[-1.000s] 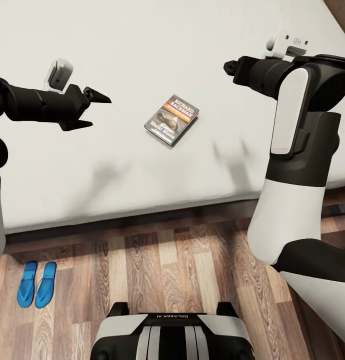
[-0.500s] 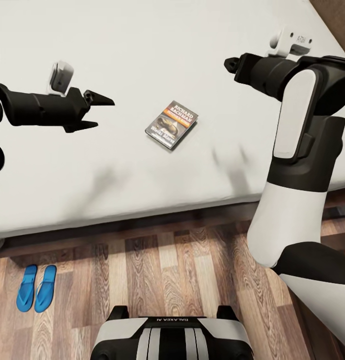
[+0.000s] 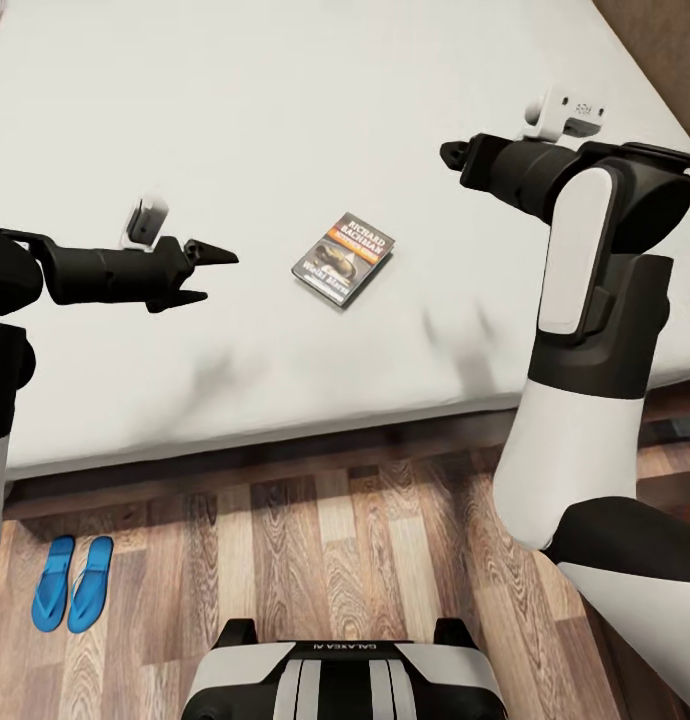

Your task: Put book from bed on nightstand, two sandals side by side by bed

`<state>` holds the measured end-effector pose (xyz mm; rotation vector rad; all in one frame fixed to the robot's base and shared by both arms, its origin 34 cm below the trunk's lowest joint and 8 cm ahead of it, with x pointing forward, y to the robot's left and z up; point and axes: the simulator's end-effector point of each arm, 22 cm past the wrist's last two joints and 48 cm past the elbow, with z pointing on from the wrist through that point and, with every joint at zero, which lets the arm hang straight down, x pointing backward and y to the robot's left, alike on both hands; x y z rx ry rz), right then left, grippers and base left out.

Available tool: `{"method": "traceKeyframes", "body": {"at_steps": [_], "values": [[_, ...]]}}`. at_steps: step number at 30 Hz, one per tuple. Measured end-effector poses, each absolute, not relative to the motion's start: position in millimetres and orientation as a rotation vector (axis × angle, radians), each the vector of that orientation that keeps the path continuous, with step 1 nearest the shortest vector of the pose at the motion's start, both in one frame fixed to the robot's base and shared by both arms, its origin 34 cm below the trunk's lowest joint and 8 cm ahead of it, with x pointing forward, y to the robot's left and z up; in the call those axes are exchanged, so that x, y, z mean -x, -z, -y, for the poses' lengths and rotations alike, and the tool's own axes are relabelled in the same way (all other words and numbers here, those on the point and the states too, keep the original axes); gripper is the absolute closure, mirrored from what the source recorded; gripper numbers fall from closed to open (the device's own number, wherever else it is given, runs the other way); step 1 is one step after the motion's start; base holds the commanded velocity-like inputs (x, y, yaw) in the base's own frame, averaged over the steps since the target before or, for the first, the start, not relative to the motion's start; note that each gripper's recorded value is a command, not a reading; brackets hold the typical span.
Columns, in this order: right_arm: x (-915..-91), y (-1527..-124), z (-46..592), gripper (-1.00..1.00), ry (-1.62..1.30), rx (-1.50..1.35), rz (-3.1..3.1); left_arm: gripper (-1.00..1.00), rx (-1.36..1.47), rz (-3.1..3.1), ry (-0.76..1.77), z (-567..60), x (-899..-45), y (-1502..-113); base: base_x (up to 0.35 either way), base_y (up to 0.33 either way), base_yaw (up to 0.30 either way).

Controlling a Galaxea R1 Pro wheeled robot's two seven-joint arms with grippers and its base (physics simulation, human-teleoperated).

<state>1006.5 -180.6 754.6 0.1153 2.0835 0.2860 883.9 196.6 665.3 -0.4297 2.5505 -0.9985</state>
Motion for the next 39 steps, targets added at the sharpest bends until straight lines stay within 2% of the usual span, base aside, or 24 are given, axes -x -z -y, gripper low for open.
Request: {"method": "traceKeyframes", "body": {"at_steps": [15, 29, 39], "values": [[-993.5, -760.1, 159.9, -1.0, -0.29, -0.05, -2.088, -1.0, 0.501, -2.515, 0.982, -209.6, -879.8, -666.2, 0.0, 0.0, 0.0], [-987.8, -770.6, 158.1, -1.0, -0.29, -0.043, -2.081, -1.0, 0.433, -2.245, 1.411, -173.9, -876.1, -728.9, 0.0, 0.0, 0.0], [-986.1, -785.2, 152.1, -1.0, -0.344, -0.048, -2.062, -1.0, 0.525, -2.191, 1.573, -174.3, -836.9, -711.6, 0.0, 0.0, 0.0]]}}
